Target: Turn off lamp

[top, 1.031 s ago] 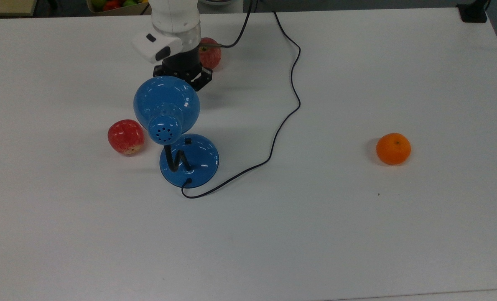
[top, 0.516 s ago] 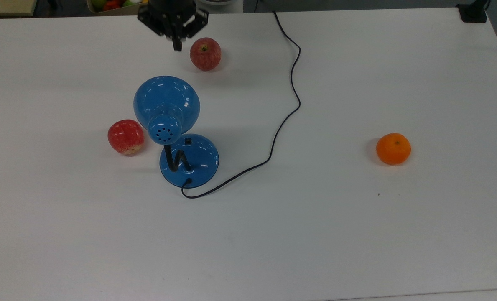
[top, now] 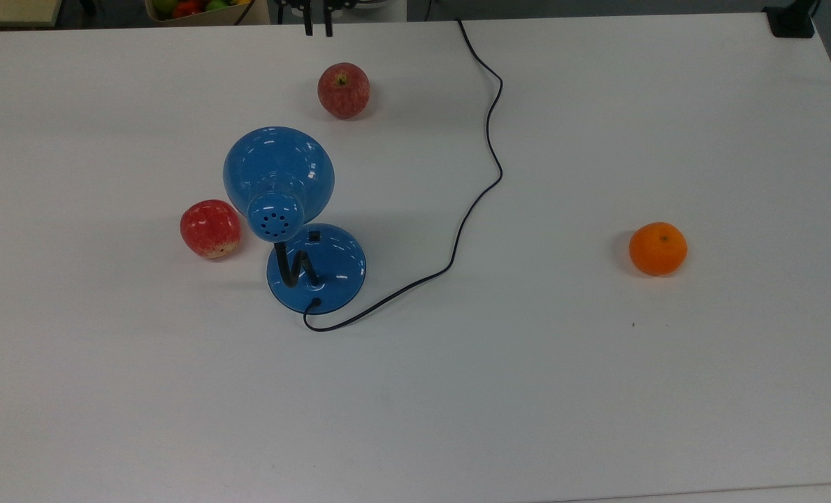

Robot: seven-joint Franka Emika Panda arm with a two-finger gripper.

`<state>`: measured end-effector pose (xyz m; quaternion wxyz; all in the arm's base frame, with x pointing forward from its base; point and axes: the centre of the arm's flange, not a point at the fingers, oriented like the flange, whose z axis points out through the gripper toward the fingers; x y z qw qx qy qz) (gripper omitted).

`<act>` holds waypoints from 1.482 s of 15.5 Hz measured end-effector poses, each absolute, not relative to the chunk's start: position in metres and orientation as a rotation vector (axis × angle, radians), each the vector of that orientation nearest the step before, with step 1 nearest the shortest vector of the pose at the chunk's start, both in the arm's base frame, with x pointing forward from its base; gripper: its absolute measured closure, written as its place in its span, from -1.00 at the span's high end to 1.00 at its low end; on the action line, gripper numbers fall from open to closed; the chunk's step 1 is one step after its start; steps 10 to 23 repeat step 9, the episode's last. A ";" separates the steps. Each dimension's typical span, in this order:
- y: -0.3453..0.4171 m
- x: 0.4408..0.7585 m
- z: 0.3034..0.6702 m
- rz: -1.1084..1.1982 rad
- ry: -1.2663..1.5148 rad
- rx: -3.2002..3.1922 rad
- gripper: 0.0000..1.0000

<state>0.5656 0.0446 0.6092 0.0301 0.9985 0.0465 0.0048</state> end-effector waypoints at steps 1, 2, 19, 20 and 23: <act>0.048 0.565 0.607 0.001 0.153 3.074 -0.28; 0.049 0.565 0.606 -0.008 0.157 3.065 -0.07; 0.024 0.560 0.615 -0.010 0.098 3.038 1.00; 0.024 0.560 0.615 -0.010 0.098 3.038 1.00; 0.024 0.560 0.615 -0.010 0.098 3.038 1.00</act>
